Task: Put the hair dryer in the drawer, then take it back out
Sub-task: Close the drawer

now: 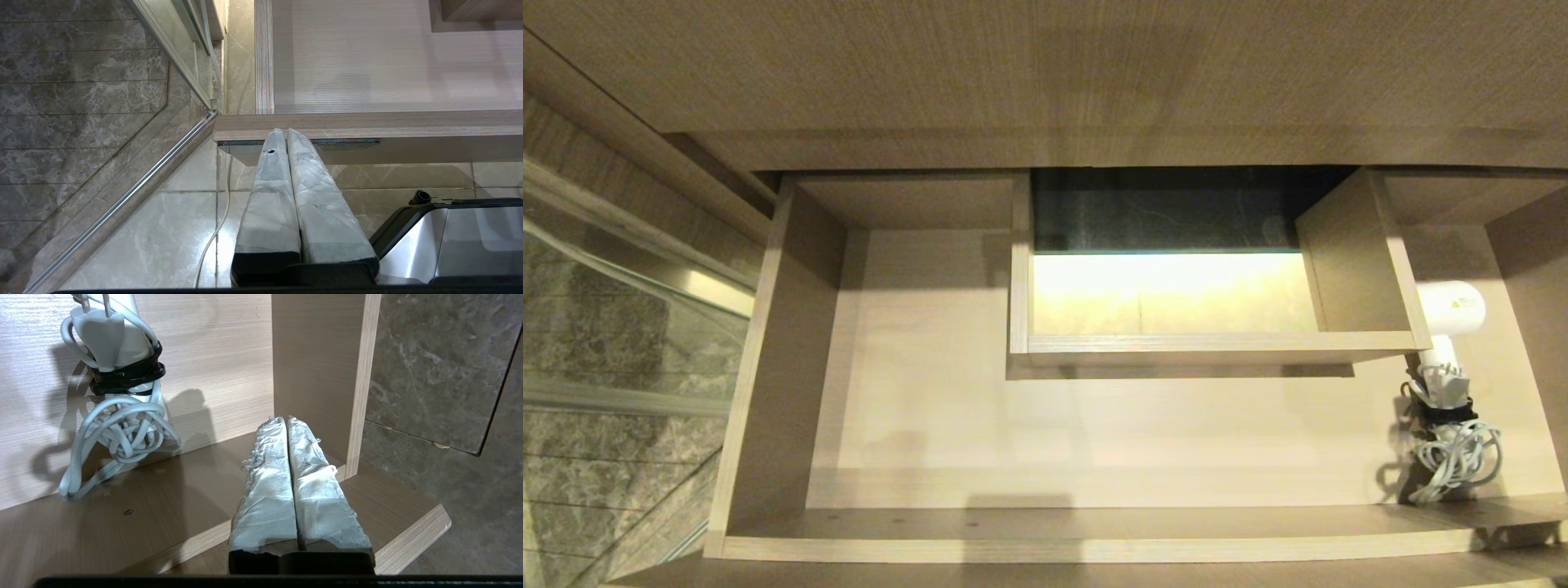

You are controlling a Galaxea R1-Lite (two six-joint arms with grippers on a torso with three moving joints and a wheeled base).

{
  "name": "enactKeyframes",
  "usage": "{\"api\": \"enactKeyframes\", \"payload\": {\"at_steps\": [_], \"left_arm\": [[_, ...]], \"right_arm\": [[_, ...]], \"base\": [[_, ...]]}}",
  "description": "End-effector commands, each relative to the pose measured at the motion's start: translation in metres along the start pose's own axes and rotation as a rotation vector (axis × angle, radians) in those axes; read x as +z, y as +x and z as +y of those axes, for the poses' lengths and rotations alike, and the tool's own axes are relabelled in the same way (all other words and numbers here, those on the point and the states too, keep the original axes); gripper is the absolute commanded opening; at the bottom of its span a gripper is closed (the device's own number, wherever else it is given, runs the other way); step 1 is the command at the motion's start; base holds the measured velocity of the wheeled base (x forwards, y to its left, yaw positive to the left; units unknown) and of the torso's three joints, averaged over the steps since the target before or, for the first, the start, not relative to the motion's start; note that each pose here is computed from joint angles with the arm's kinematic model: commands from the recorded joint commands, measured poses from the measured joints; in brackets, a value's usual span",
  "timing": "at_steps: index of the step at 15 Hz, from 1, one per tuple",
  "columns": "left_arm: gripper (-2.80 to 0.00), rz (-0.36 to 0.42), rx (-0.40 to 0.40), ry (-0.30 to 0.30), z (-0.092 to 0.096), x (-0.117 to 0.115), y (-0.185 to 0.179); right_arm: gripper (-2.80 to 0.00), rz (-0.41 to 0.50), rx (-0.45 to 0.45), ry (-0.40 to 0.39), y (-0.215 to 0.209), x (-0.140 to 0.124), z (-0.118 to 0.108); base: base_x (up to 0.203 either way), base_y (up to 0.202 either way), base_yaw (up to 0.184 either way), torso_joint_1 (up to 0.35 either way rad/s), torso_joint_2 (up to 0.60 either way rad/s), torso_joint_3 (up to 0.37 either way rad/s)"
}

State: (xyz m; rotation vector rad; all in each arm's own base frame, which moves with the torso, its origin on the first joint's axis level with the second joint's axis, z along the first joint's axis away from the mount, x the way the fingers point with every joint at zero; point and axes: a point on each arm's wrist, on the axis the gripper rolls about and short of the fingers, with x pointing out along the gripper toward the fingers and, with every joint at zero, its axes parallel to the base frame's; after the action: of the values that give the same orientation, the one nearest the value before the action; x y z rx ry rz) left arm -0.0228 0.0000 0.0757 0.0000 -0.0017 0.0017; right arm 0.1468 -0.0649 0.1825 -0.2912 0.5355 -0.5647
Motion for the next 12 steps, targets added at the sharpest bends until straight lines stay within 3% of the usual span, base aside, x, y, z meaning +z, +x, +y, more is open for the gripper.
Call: {"api": "enactKeyframes", "payload": {"at_steps": [1, 12], "left_arm": [[-2.8, -0.001, 0.0, 0.0, 0.0, 0.0002, -0.0001], [-2.8, -0.001, 0.0, 0.0, 0.0, 0.0003, -0.0001]], "right_arm": [[-2.8, 0.002, 0.0, -0.003, 0.0001, -0.0008, 0.0004], [-2.8, -0.024, -0.009, 0.0, -0.0019, 0.0023, -0.0013]], "base": [[0.0, 0.0, 0.0, 0.0, 0.0, 0.0], [0.0, 0.0, 0.0, 0.0, 0.0, 0.0]]}}
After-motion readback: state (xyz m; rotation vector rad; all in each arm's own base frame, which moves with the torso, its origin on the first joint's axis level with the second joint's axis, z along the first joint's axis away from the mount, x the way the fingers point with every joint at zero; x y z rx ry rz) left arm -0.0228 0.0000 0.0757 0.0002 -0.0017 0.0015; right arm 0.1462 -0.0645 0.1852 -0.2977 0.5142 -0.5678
